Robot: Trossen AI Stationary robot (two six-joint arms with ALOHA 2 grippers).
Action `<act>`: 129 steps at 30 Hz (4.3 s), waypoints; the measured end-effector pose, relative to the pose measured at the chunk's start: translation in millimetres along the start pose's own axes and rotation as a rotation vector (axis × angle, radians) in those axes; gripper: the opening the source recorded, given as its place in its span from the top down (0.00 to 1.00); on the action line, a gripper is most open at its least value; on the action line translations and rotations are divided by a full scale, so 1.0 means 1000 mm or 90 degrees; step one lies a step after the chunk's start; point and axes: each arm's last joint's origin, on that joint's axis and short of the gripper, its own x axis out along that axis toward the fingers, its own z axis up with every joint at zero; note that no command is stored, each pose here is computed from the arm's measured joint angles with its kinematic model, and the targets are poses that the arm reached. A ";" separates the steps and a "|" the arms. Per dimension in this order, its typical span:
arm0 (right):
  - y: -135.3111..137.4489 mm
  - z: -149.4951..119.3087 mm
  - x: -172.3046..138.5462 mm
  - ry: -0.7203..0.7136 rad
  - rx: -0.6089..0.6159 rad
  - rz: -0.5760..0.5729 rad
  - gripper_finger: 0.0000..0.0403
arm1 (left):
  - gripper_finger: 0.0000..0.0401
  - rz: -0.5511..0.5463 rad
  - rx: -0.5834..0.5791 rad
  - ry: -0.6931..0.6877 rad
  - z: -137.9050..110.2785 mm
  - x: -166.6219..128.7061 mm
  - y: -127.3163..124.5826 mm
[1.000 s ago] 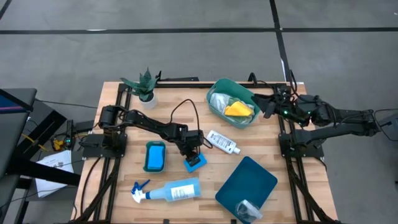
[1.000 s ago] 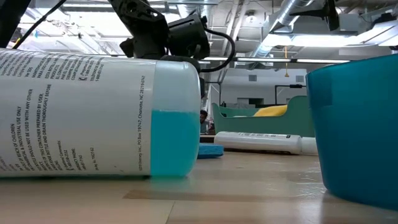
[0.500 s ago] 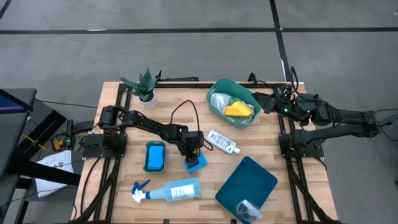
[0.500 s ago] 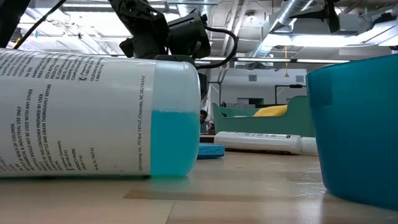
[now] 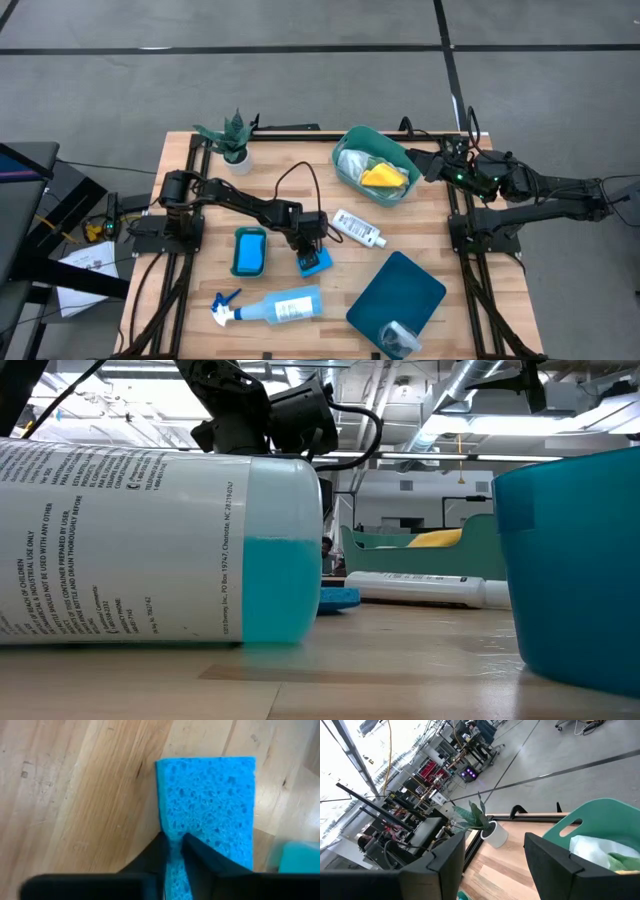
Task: Pick & Place Kitchen Items
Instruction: Put the blue sponge into the small green bin
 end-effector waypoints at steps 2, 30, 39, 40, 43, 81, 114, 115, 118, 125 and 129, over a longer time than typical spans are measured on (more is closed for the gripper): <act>0.000 0.000 0.000 0.000 0.000 0.000 0.51 | 0.96 -0.002 -0.001 -0.002 0.001 0.000 0.000; 0.000 0.000 0.000 0.004 -0.001 0.002 0.51 | 1.00 0.018 -0.016 -0.060 0.007 -0.010 -0.001; 0.000 0.000 0.000 0.004 -0.007 0.002 0.51 | 1.00 0.017 -0.043 -0.064 0.007 -0.010 -0.001; 0.000 0.000 0.000 0.004 -0.009 0.002 0.51 | 1.00 0.017 -0.049 -0.064 0.007 -0.010 -0.001; 0.000 0.000 0.000 0.004 -0.018 0.002 0.51 | 1.00 0.016 -0.057 -0.066 0.007 -0.010 -0.002; -0.009 -0.014 0.002 0.106 -0.161 -0.025 0.51 | 1.00 0.040 -0.542 -0.213 0.010 -0.013 -0.013; -0.003 -0.012 0.003 0.124 -0.166 0.042 0.51 | 1.00 0.168 -0.674 -0.310 -0.027 -0.069 -0.044; -0.003 -0.011 0.004 0.120 -0.165 0.043 0.51 | 1.00 0.170 -0.673 -0.313 -0.027 -0.069 -0.044; -0.002 -0.010 0.004 0.106 -0.164 0.037 0.51 | 1.00 0.178 -0.671 -0.320 -0.027 -0.067 -0.043; -0.003 -0.010 0.004 0.104 -0.157 0.034 0.51 | 1.00 0.163 -0.685 -0.340 -0.025 -0.061 -0.046; -0.003 -0.010 0.004 0.105 -0.150 0.032 0.51 | 1.00 0.166 -0.671 -0.330 -0.032 -0.060 -0.052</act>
